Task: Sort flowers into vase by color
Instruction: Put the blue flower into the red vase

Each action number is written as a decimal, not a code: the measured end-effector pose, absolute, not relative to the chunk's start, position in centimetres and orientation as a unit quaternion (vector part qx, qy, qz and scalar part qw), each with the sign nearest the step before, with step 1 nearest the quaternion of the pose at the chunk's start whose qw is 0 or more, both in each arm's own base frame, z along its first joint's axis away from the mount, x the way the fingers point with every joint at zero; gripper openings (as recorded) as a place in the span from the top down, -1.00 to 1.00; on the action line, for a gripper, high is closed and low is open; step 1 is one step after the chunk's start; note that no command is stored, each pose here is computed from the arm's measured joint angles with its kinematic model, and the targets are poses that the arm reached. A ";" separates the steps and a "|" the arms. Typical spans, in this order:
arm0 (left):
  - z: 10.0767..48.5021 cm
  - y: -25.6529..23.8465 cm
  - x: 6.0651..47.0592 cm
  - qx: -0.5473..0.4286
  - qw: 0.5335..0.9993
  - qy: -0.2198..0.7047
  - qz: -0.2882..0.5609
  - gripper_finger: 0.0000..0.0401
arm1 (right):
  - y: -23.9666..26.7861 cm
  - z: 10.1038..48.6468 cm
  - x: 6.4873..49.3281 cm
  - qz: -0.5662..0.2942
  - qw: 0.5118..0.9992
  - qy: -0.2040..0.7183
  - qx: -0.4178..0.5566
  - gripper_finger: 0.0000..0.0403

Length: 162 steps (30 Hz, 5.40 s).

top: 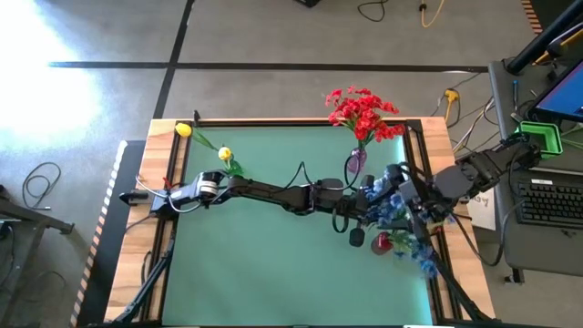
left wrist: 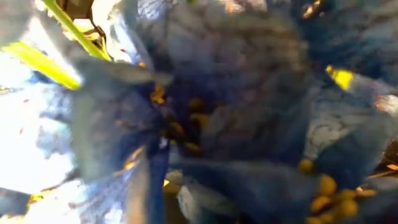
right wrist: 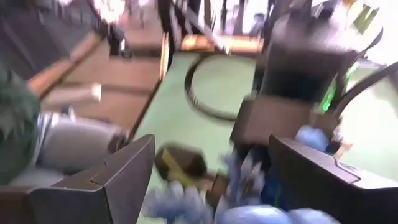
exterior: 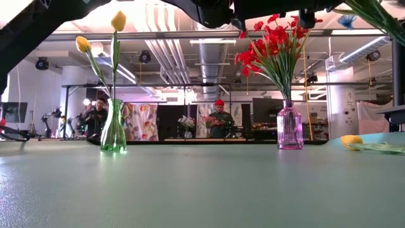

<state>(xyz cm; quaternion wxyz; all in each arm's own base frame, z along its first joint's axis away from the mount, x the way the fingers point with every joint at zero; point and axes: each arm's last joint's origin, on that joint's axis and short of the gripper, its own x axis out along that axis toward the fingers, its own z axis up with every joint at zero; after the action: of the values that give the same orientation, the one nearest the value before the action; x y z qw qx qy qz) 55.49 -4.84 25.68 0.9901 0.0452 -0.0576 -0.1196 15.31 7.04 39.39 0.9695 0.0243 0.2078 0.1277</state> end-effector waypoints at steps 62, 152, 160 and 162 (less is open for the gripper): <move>24.5 -4.6 55.6 -0.039 0.992 0.011 -0.116 -0.39 | 6.6 40.1 16.0 0.037 0.985 0.137 -0.099 -0.37; 20.2 -5.3 59.8 -0.036 0.982 0.039 -0.184 0.98 | 6.9 40.0 15.8 -0.019 0.914 0.236 0.329 -0.75; 20.1 -5.3 59.8 -0.034 0.982 0.040 -0.184 0.98 | 6.7 39.5 16.0 -0.091 0.873 0.229 0.420 -0.75; 20.1 -5.3 59.8 -0.034 0.981 0.042 -0.184 0.98 | 6.7 39.4 16.0 -0.096 0.869 0.235 0.425 -0.75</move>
<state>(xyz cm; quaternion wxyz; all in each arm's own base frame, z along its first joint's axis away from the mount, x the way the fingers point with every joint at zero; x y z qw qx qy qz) 59.83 -5.34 20.08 0.9815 -0.0343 0.0417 -0.1838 15.98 6.72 39.38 0.8690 0.4247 0.2350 -0.0962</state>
